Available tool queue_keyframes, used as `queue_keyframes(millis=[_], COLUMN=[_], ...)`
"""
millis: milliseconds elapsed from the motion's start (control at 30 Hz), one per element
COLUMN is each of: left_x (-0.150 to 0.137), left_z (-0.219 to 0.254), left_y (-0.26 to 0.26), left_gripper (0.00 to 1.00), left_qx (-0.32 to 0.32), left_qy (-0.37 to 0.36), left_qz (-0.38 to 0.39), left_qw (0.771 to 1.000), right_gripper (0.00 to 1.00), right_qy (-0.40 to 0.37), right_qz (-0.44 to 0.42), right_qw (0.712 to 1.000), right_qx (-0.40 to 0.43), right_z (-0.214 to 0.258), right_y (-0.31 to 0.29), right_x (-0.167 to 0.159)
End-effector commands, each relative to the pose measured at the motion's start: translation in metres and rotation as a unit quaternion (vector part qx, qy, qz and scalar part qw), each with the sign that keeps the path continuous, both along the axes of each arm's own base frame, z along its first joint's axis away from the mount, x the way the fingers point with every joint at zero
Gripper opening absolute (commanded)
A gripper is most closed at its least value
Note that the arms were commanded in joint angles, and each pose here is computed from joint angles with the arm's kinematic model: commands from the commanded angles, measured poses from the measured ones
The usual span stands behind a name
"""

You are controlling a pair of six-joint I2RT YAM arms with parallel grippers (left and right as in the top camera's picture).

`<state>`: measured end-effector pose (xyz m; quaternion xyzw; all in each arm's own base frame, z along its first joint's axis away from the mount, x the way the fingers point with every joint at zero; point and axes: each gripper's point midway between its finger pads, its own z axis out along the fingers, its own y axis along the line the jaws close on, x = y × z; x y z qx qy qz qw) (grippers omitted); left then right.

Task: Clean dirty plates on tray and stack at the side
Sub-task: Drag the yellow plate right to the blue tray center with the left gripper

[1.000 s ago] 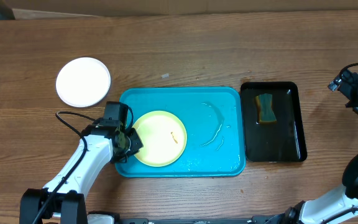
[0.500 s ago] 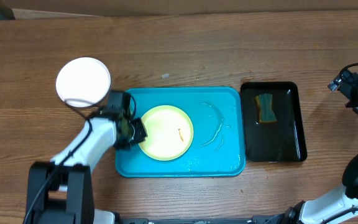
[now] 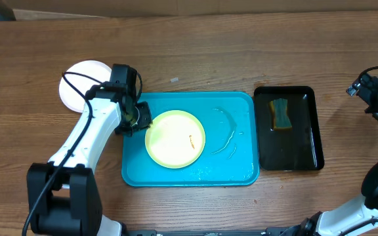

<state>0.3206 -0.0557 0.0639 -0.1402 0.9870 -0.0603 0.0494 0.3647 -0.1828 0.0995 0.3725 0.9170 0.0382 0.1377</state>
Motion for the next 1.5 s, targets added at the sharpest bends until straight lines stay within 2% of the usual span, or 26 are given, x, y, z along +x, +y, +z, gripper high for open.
queue_keyframes(millis=[0,267,400,533,567,633,733,833,867,933,1000,1233,1467], left_x=[-0.017,-0.032,-0.024,-0.010,-0.009,-0.008,-0.008,-0.004,0.000,0.003,0.006,0.006,0.006], left_z=[-0.021,-0.067,-0.075,-0.071,-0.070,-0.069,-0.067,-0.067,-0.068,-0.068,-0.068,-0.068,-0.068], left_y=[0.002,-0.011,-0.018,-0.035,-0.040,-0.044,-0.052,-0.051,-0.050,-0.049,-0.049,-0.050,-0.051], left_gripper=[0.34,0.22,0.05,0.04,0.04,0.04,0.09,0.28,0.31,0.32,0.28,0.25,0.35], left_qx=[0.018,0.009,-0.004,-0.050,-0.067,-0.079,-0.102,-0.099,-0.096,-0.090,-0.091,-0.090,-0.089], left_qy=[0.059,0.122,0.111,0.085,0.090,0.096,0.098,0.087,0.078,0.068,0.064,0.060,0.056], left_qz=[-0.014,-0.037,-0.039,-0.035,0.006,0.041,0.045,0.031,0.021,0.016,0.016,0.002,-0.018], left_qw=[0.998,0.992,0.993,0.995,0.994,0.991,0.989,0.991,0.992,0.993,0.994,0.994,0.994], right_gripper=[1.00,1.00,1.00,1.00,1.00,1.00,1.00,1.00,1.00,1.00,1.00,1.00,1.00], right_qy=[-0.012,-0.012,-0.012,-0.012,-0.012,-0.012,-0.012,-0.012,-0.012,-0.012,-0.012,-0.012,-0.029], right_qz=[-0.003,-0.003,-0.003,-0.003,-0.003,-0.003,-0.003,-0.003,-0.003,-0.003,-0.003,-0.003,-0.002], right_qw=[1.000,1.000,1.000,1.000,1.000,1.000,1.000,1.000,1.000,1.000,1.000,1.000,0.999], right_qx=[-0.007,-0.007,-0.007,-0.007,-0.007,-0.007,-0.007,-0.007,-0.007,-0.007,-0.007,-0.007,-0.015], right_z=[0.008,0.008,0.008,0.008,0.008,0.008,0.008,0.008,0.008,0.008,0.008,0.008,0.011], right_y=[-0.003,-0.003,-0.003,-0.003,-0.003,-0.003,-0.003,-0.003,-0.003,-0.003,-0.003,-0.003,-0.007], right_x=[0.004,0.004,0.004,0.004,0.004,0.004,0.004,0.004,0.004,0.004,0.004,0.004,0.012])
